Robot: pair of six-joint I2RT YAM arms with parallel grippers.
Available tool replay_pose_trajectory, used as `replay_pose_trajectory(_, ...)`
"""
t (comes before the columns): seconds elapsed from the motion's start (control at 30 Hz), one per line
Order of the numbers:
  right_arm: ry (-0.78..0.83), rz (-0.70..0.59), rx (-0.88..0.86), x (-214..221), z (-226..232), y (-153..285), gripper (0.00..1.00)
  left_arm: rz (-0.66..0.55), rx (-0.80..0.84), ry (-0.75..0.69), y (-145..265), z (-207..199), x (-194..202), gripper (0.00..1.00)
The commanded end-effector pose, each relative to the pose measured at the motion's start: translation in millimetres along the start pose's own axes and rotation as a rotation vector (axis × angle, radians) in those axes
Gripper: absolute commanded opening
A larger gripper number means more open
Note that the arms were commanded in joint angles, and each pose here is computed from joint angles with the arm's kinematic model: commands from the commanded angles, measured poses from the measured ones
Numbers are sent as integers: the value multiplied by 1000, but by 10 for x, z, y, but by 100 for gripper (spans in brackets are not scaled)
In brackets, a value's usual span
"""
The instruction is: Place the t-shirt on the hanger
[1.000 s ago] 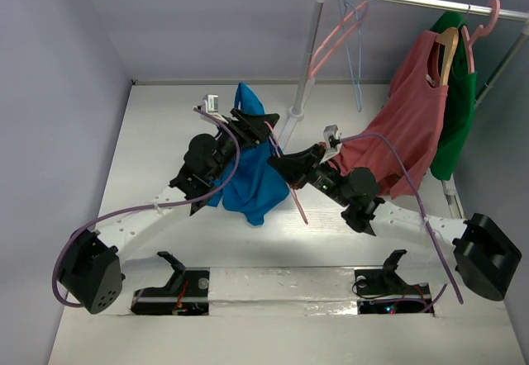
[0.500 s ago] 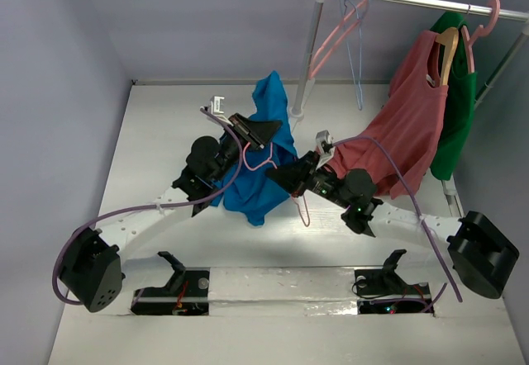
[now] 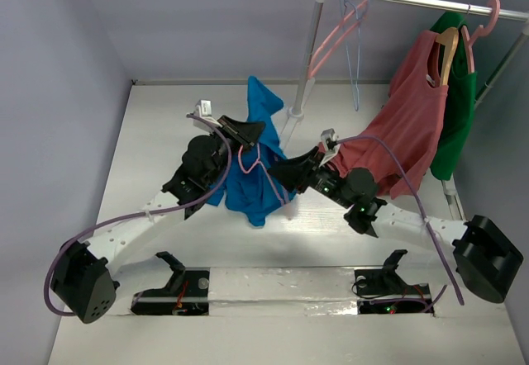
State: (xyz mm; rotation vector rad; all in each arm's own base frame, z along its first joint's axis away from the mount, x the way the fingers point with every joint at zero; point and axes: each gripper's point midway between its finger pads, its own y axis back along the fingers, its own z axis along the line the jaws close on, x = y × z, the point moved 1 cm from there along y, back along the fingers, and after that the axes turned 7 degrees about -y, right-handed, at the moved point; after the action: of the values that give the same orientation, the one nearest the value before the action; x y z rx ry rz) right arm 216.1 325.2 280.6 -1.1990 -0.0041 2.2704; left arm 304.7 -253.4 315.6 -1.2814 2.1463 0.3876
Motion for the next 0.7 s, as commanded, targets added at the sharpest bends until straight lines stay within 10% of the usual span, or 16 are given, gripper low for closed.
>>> replay_pose_trajectory(0.0,37,-61,19,-249,78,21,44,-144,-12,-7,73,-219,-495,0)
replay_pose_trajectory(0.27,90,19,151,-65,-171,248,57,-155,-15,10,123,-265,-587,0)
replay_pose_trajectory(0.37,125,55,259,-14,-475,359,24,-156,-6,17,160,-304,-614,0)
replay_pose_trajectory(0.47,136,100,345,138,-816,510,15,-165,3,20,206,-363,-698,0)
replay_pose_trajectory(0.67,208,232,299,450,-944,631,59,-173,24,22,272,-450,-786,0)
